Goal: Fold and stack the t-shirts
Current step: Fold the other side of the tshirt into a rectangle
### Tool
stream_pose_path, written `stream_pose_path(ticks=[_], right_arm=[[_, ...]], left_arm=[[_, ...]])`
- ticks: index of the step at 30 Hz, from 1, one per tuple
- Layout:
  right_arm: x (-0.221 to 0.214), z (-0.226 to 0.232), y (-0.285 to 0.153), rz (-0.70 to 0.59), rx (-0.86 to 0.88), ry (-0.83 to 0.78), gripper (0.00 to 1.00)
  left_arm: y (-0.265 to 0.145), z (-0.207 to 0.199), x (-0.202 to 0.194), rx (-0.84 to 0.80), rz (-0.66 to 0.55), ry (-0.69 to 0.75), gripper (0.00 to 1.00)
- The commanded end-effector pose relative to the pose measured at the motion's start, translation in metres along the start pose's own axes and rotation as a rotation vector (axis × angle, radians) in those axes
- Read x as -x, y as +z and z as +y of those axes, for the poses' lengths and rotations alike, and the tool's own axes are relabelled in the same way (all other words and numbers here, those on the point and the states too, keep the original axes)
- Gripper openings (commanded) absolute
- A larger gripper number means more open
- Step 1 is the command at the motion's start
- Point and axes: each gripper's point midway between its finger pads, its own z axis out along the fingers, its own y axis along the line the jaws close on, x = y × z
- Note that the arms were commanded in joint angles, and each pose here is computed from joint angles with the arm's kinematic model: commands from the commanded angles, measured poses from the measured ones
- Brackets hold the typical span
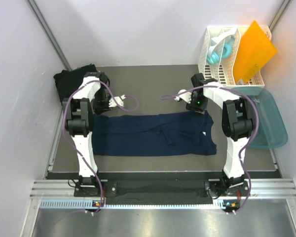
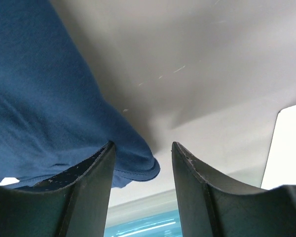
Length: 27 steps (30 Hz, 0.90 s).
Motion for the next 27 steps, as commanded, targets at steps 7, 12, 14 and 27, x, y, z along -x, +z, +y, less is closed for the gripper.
stream_pose_path(ticks=[7,12,14,27], right_arm=[[0.007,-0.018,0.000,-0.010,-0.016,-0.012,0.50],[0.004,-0.020,0.005,0.013,-0.022,-0.015,0.50],[0.003,-0.020,0.008,0.020,-0.019,-0.015,0.49],[-0.002,-0.020,0.014,0.049,-0.015,-0.017,0.10]], left_arm=[[0.018,-0.022,-0.009,-0.130,0.051,0.025,0.27],[0.024,-0.021,-0.012,-0.151,0.078,0.037,0.24],[0.026,-0.021,-0.013,-0.164,0.083,0.034,0.21],[0.034,-0.020,-0.022,-0.166,0.120,-0.008,0.00]])
